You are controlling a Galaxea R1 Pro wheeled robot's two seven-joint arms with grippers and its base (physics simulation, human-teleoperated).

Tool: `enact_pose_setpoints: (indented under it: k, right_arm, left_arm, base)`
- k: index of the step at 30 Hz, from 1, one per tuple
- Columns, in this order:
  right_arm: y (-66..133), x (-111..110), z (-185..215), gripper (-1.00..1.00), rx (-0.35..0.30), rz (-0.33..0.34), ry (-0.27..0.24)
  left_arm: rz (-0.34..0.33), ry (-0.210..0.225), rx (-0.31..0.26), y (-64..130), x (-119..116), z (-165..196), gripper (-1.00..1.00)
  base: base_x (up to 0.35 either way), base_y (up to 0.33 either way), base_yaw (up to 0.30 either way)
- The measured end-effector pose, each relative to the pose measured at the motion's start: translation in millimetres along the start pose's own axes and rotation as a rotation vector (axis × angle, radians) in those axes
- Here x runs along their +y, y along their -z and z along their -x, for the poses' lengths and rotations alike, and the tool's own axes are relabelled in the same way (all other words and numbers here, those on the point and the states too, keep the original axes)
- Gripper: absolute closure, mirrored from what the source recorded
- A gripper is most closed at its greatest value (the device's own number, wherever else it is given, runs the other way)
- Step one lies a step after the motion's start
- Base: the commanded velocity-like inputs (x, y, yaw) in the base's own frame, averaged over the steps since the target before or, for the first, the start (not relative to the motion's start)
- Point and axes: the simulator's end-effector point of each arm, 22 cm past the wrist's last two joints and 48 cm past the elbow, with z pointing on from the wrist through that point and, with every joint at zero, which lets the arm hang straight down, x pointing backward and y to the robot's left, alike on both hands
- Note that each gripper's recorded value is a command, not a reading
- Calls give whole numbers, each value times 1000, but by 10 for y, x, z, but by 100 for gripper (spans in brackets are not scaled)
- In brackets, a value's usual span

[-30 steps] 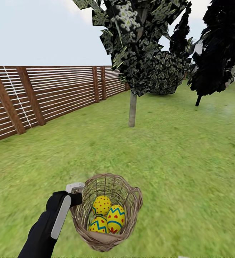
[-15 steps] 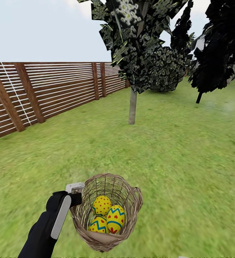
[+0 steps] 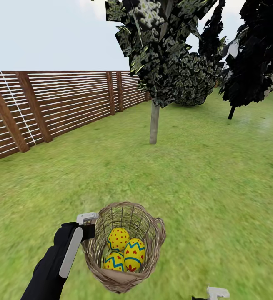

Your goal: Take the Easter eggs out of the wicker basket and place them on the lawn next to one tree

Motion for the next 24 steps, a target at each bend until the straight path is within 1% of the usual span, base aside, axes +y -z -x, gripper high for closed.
enact_pose_setpoints:
  k: [2, 3, 6, 10, 15, 24]
  right_arm:
    - [-22, -41, 372, -100, -74, -10, 2]
    - [-26, -44, 448, -100, -87, -12, 0]
    - [-28, -31, 489, -100, -98, -14, -9]
    - [-25, -23, 530, -100, -114, -9, 6]
    - [-12, 1, 637, -100, -161, -3, 16]
    - [-11, 2, 638, -100, -162, -3, 16]
  left_arm:
    - [0, -1, 3, -2, -4, -11, 100]
    - [0, -1, 3, -3, -7, -14, 100]
    - [-2, -2, 4, -4, -13, -16, 100]
    - [-2, -2, 4, -4, -14, -16, 100]
    - [-2, -2, 4, -3, -18, -18, 100]
    - [-3, -2, 5, -6, -20, -22, 100]
  base:
    - [289, 0, 0]
    - [323, 0, 0]
    - [332, 0, 0]
    - [336, 0, 0]
    - [336, 0, 0]
    - [336, 0, 0]
